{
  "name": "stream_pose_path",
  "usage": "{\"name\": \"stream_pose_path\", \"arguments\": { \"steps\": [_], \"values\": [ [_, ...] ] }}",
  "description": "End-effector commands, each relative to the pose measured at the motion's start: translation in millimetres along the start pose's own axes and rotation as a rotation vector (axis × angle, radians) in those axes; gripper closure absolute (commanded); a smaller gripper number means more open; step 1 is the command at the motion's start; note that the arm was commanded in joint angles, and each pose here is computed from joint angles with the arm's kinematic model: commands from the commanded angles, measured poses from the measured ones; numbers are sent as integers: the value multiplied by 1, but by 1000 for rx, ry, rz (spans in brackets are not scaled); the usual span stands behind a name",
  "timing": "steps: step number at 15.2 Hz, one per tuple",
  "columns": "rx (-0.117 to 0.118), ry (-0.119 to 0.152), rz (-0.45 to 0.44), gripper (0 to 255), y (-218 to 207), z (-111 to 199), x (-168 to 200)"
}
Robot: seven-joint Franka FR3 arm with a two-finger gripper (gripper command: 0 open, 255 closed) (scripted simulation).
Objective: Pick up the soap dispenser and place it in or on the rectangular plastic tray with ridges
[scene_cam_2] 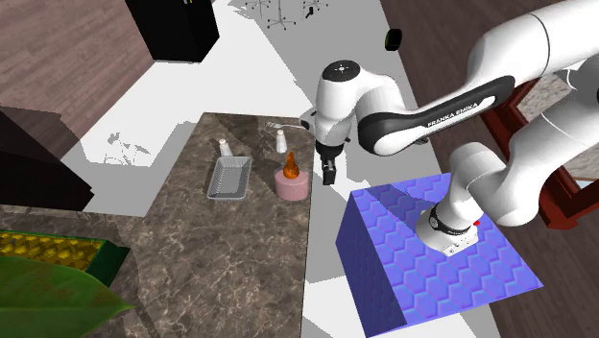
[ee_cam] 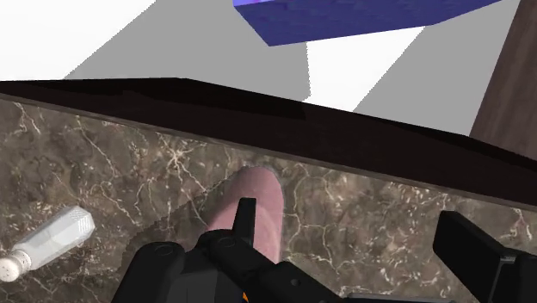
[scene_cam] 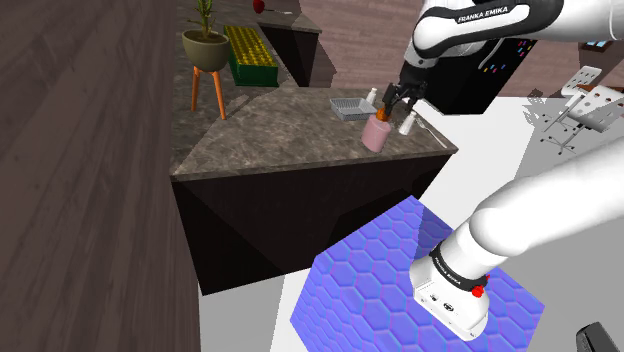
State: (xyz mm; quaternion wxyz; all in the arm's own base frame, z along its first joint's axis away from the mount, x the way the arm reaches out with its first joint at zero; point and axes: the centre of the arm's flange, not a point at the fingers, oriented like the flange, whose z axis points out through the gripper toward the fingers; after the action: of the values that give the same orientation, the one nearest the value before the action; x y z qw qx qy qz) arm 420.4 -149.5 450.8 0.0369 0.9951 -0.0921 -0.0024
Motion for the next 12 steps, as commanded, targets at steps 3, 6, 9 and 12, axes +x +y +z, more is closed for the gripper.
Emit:
{"name": "stream_pose_path", "arguments": {
  "steps": [3, 6, 9, 12],
  "values": [
    [3, -5, 8, 0, 27, 37, 25],
    [5, -10, 14, 0, 45, 66, 46],
    [7, -13, 18, 0, 59, 88, 61],
    [7, -13, 18, 0, 59, 104, 61]
  ]
}}
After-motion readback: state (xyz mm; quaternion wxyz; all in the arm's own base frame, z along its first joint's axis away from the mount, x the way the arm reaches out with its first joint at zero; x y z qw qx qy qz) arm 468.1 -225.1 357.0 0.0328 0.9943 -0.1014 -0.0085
